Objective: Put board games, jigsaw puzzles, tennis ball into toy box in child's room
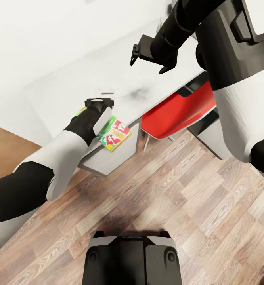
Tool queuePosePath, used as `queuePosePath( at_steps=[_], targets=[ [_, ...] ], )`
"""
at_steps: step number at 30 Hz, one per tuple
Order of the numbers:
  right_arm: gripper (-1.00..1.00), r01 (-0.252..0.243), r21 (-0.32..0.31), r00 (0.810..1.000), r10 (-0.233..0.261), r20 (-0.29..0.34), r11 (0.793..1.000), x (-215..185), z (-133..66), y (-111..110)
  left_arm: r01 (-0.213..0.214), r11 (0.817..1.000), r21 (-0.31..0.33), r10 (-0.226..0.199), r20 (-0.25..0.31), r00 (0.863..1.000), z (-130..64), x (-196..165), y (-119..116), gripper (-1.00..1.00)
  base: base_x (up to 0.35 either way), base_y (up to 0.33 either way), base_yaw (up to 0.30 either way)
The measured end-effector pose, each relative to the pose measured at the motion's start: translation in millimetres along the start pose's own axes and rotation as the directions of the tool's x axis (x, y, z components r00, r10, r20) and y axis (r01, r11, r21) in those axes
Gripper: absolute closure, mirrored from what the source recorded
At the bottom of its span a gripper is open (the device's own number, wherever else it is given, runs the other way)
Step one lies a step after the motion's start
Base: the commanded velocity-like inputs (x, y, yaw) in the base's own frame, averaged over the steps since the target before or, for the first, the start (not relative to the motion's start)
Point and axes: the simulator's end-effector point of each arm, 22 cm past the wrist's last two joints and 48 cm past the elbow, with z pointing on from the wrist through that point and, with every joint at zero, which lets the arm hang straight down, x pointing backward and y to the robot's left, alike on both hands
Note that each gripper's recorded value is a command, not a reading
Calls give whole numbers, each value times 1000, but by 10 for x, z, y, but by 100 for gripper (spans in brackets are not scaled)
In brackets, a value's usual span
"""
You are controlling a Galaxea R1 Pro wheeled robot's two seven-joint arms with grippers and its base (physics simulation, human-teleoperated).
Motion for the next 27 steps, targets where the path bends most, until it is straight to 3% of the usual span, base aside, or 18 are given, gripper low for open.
queuePosePath(
  at_steps=[22, 24, 27],
  targets=[
    [-100, 2, -2, 1000, -2, 0, 1000, 3, 1, 6, 12, 1000, 0, -12, 0, 1000, 0, -5, 4, -100, -51, 0, 0],
    [-100, 2, -3, 1000, -2, 0, 1000, 2, 2, 6, 29, 1000, 2, -29, 3, 1000, -1, -23, 7, -100, -9, 0, 0],
    [-100, 3, -4, 1000, -3, -1, 1000, 4, 0, 11, 114, 993, -22, -114, -6, 993, 20, -65, 155, -100, -3, 0, 0]
  ],
)
